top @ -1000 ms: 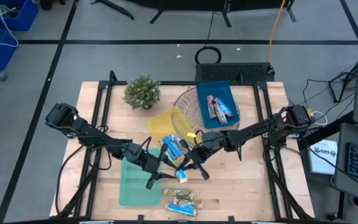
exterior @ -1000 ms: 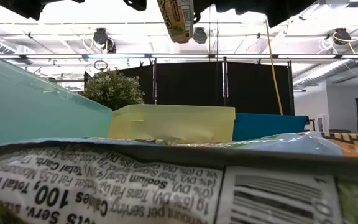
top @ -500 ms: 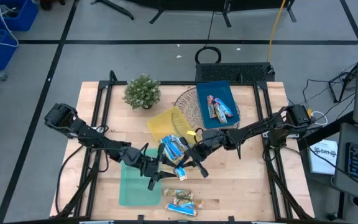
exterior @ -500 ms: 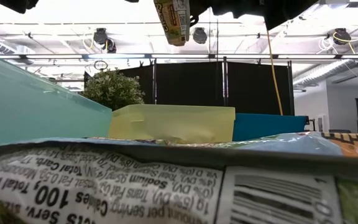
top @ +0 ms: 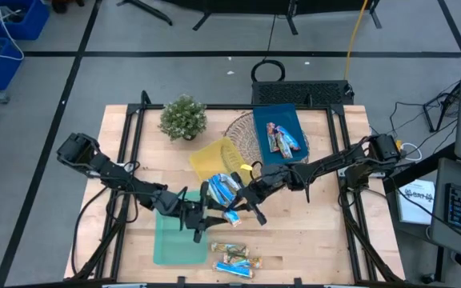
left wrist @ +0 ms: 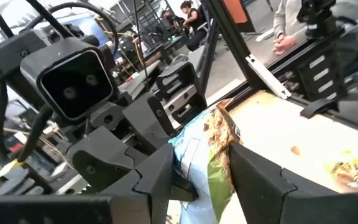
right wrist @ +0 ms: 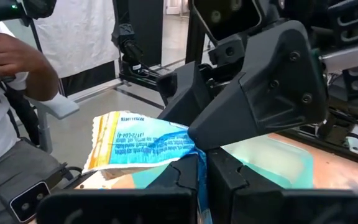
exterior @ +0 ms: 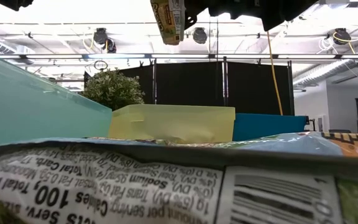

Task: Pick and place Granola Bars by type
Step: Put the yellow granola bar into the green bin

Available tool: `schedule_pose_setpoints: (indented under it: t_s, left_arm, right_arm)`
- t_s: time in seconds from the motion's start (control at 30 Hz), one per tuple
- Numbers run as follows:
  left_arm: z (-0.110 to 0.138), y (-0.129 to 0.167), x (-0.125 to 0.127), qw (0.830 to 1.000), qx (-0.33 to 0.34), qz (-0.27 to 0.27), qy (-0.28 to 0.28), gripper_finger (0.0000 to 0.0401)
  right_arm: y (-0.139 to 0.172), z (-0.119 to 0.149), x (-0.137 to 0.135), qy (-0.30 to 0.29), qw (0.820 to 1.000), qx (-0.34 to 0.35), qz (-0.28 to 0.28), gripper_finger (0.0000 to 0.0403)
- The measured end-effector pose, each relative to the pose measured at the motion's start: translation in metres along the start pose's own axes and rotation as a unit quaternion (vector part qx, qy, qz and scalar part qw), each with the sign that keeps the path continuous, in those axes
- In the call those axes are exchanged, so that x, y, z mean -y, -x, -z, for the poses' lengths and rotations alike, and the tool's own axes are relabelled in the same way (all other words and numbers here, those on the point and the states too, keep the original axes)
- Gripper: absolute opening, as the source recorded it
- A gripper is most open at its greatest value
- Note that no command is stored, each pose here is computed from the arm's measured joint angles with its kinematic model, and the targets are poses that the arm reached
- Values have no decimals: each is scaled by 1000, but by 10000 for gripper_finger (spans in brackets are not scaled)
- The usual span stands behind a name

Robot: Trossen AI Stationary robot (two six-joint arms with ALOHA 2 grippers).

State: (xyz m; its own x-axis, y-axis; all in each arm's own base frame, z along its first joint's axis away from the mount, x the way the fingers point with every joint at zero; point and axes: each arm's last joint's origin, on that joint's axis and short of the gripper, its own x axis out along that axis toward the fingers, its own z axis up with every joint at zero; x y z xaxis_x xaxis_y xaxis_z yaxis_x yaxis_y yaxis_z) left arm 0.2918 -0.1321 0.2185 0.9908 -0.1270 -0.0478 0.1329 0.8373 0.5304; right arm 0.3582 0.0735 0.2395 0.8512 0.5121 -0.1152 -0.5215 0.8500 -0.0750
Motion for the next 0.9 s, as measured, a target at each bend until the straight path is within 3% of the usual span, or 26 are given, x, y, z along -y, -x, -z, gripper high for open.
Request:
schedule_pose_setpoints:
  t_s: [0.13,0.3,0.6,0.73,0.9]
  left_arm:
    - [-1,0,1,1000,0,-5,-30,125]
    - [-2,1,3,998,-5,-13,-62,37]
    - [-15,11,7,996,5,-11,-88,28]
    - [-18,15,8,996,0,-5,-92,22]
    - [-18,16,9,996,-6,-6,-93,17]
  right_arm:
    - [0,0,0,-1,1000,0,0,3]
    - [0,0,0,-1,1000,-2,-1,3]
    - [0,-2,0,-7,1000,-3,4,11]
    - [0,-1,-1,-16,1000,-10,-3,51]
    - [0,4,-2,-25,999,-32,-7,138]
